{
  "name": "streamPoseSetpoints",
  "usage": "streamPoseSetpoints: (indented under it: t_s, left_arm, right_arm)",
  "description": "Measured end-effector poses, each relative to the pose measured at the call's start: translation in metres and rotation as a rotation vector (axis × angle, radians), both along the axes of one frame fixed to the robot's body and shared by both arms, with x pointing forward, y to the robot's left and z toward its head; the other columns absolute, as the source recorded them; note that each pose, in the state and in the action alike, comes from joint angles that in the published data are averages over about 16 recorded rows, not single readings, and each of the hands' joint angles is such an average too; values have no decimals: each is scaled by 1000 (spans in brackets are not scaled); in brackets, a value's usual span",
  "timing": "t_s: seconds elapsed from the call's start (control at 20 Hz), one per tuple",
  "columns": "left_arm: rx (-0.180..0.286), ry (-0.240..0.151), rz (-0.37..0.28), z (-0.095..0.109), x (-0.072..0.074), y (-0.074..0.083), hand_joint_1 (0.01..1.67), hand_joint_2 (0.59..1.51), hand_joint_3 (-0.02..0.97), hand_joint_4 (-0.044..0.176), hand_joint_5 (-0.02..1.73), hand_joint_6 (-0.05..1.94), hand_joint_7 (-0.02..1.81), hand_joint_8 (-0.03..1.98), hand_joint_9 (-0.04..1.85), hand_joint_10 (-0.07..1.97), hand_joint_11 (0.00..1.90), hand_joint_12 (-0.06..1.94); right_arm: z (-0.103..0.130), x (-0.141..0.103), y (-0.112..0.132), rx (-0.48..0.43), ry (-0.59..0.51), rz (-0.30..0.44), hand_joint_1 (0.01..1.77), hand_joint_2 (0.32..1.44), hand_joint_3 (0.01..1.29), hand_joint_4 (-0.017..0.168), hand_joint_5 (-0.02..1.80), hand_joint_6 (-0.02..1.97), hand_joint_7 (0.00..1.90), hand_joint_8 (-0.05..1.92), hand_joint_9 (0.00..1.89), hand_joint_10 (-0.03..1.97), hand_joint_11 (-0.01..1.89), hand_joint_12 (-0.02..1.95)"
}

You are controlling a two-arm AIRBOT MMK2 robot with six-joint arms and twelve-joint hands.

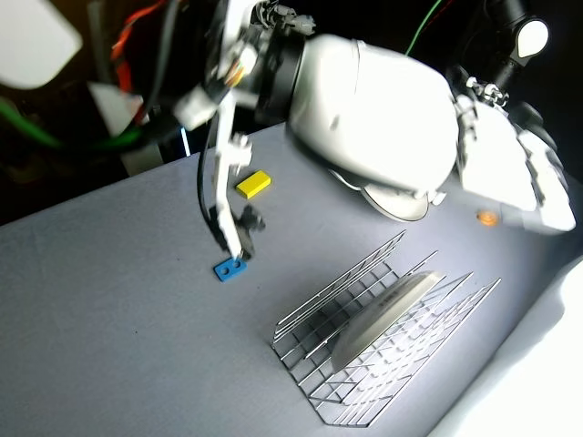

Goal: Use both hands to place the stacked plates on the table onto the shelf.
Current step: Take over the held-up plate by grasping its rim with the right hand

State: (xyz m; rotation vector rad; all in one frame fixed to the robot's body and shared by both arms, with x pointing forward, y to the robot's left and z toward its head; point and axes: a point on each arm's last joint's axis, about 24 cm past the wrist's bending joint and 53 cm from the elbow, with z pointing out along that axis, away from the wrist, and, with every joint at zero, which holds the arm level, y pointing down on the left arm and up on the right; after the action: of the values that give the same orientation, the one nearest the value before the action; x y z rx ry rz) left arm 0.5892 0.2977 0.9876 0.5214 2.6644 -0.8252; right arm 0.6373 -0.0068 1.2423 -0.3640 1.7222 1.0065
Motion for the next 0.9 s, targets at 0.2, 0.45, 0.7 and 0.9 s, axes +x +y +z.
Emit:
streamPoseSetpoints:
  t_s: [0.2,0.45,0.7,0.9]
  left_arm:
    - [-6,11,14,-1,-1,0,13,1227,14,-3,50,6,-15,-25,21,19,19,-14]
    - [-9,16,20,-2,-1,0,13,1232,15,-2,53,13,-15,-25,17,19,18,-16]
    - [-9,17,20,-2,-1,1,13,1235,15,-2,46,16,-15,-25,15,19,18,-16]
    - [-9,18,20,-2,-1,1,13,1233,15,-2,39,16,-16,-26,15,19,18,-15]
  right_arm:
    - [-29,-39,32,-92,-69,112,995,966,15,2,22,15,19,15,21,16,26,9]
    - [-72,-66,58,-134,-80,189,990,999,15,5,43,16,40,14,32,16,25,102]
    - [-107,-69,78,-135,-74,205,1027,1019,15,4,75,16,82,15,68,16,22,260]
    - [-133,-67,96,-140,-60,212,1042,1028,15,4,106,16,124,15,106,15,17,412]
